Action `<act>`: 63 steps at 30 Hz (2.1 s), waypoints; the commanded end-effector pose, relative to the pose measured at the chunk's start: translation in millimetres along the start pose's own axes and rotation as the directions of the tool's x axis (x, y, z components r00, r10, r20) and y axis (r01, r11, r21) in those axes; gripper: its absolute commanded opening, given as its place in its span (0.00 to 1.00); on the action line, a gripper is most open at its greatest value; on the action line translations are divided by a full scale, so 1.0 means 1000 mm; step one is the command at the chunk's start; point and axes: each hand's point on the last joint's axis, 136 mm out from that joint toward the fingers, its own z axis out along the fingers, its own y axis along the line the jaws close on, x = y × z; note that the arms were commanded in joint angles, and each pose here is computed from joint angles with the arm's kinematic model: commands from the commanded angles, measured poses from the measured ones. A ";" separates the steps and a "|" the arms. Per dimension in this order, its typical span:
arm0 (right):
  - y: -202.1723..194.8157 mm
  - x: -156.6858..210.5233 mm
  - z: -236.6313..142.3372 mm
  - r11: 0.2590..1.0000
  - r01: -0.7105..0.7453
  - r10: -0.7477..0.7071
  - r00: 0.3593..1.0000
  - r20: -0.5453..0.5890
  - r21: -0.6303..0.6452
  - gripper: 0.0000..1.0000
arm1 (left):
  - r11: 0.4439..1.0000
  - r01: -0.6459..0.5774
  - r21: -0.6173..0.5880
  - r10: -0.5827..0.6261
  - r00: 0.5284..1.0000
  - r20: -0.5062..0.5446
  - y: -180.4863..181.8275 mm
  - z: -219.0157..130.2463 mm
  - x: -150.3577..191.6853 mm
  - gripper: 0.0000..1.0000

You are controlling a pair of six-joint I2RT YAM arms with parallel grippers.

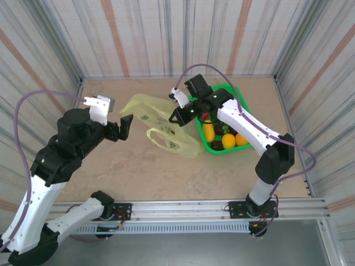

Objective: Place the fake fruits into the plastic bag and tie a complex knot

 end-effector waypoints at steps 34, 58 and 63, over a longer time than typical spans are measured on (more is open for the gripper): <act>0.008 0.010 -0.029 0.990 0.076 -0.070 0.996 0.054 -0.117 0.00 | 0.913 0.124 0.388 -0.051 0.980 -0.192 -0.060 0.016 0.022 0.41; -0.003 -0.013 -0.022 0.999 0.003 -0.008 0.995 0.099 0.051 0.20 | 0.837 0.316 0.448 -0.255 0.948 -0.192 -0.079 0.021 0.025 0.00; -0.002 -0.036 -0.065 0.991 -0.090 0.057 0.953 0.298 0.097 0.57 | 0.847 0.496 0.193 -0.475 0.868 -0.144 -0.030 0.037 0.041 0.00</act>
